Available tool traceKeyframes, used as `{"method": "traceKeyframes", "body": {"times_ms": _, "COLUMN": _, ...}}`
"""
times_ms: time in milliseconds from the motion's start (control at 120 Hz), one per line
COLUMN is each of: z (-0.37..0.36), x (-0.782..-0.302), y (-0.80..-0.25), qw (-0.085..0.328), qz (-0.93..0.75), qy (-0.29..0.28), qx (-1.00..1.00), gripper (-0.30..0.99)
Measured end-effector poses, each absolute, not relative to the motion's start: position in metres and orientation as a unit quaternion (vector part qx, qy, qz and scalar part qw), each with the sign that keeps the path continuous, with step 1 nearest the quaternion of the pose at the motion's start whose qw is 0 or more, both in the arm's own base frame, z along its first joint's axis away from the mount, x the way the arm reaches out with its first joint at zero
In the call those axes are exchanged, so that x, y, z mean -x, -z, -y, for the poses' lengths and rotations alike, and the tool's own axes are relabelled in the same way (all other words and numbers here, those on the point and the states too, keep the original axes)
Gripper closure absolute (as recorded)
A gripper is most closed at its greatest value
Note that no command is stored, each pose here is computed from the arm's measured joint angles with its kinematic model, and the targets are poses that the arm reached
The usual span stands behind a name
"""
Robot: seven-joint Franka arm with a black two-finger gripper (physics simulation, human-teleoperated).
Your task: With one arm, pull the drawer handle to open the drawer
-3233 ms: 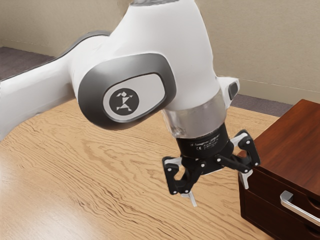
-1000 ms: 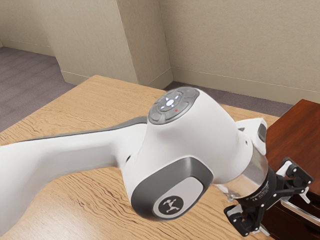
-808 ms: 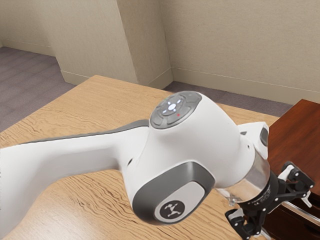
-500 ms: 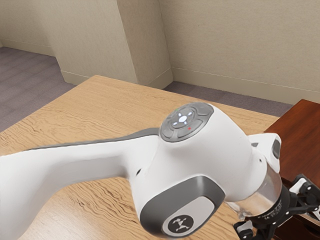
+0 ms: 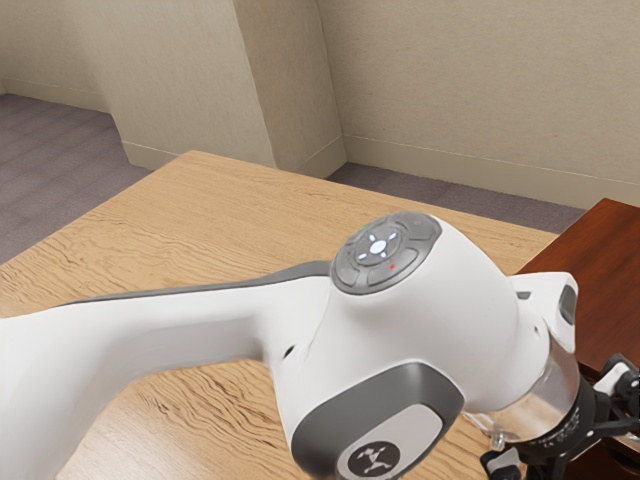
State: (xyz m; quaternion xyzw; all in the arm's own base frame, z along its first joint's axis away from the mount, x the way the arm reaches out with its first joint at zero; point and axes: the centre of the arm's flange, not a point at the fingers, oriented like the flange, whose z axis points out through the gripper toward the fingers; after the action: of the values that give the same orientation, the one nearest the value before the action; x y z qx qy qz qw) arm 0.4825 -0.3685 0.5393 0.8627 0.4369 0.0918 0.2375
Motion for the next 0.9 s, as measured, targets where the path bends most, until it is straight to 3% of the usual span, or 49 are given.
{"method": "traceKeyframes", "body": {"times_ms": 217, "z": 0.365, "x": -0.484, "y": -0.534, "qw": 0.234, "qz": -0.44, "qy": -0.091, "qx": -0.862, "gripper": 0.03}}
{"method": "traceKeyframes", "body": {"times_ms": 900, "z": 0.367, "x": -0.474, "y": -0.547, "qw": 0.242, "qz": -0.431, "qy": -0.091, "qx": -0.864, "gripper": 0.49}}
